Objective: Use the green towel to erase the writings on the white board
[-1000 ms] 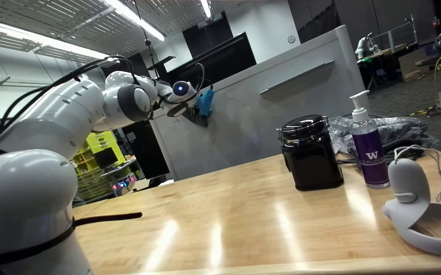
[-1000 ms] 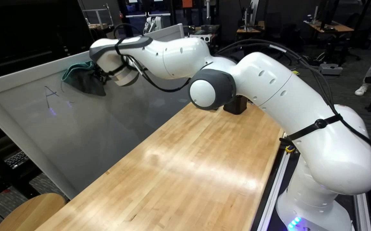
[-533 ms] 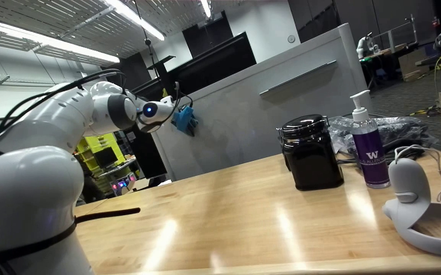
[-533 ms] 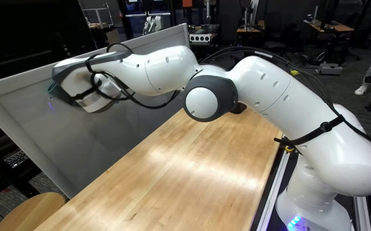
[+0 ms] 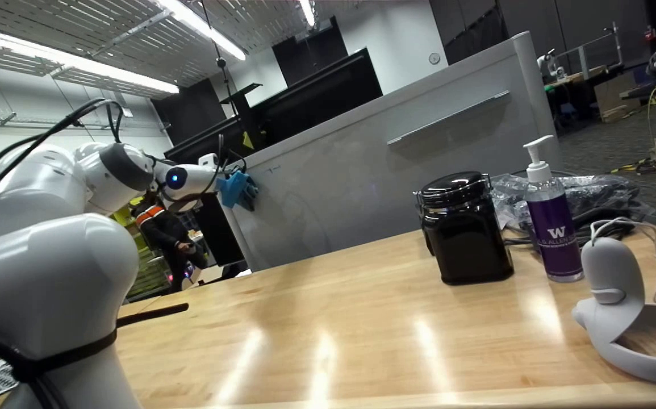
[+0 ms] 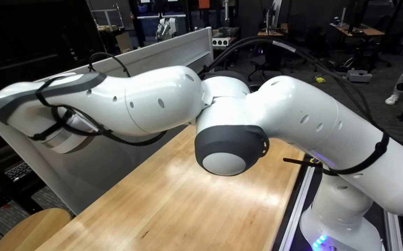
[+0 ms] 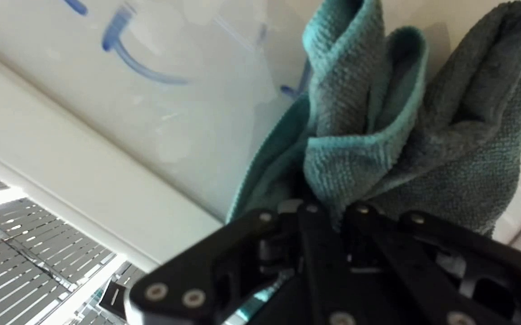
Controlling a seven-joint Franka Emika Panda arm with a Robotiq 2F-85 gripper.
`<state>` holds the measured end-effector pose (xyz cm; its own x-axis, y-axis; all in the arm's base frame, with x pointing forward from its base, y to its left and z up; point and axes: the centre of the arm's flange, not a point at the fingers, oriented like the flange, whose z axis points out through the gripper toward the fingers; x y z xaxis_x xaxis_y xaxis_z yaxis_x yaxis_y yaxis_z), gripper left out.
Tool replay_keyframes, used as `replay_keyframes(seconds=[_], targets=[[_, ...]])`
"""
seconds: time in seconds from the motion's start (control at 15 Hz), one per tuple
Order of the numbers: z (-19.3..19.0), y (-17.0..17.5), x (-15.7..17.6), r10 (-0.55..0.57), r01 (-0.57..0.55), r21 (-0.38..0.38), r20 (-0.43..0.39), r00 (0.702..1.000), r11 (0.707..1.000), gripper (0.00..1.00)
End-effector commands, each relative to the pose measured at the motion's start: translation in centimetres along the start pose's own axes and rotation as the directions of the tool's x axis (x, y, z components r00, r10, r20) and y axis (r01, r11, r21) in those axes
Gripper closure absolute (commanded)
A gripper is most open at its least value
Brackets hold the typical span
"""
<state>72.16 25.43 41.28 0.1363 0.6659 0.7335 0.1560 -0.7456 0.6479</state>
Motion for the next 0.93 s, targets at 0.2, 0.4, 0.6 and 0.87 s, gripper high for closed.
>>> replay_keyframes(seconds=[0.2,0.4,0.6,0.87], targets=[[-4.8,-2.0,3.2,0.027,-0.028,-0.031,-0.015,1.000,0.999,0.98],[-4.9,0.4,1.5,0.021,-0.021,-0.060,0.000,1.000,0.998,0.98],[-3.9,5.2,-1.7,0.000,0.004,-0.113,0.035,0.999,0.994,0.98],[-2.6,10.3,-5.9,-0.021,0.041,-0.172,0.116,0.993,0.984,0.98]])
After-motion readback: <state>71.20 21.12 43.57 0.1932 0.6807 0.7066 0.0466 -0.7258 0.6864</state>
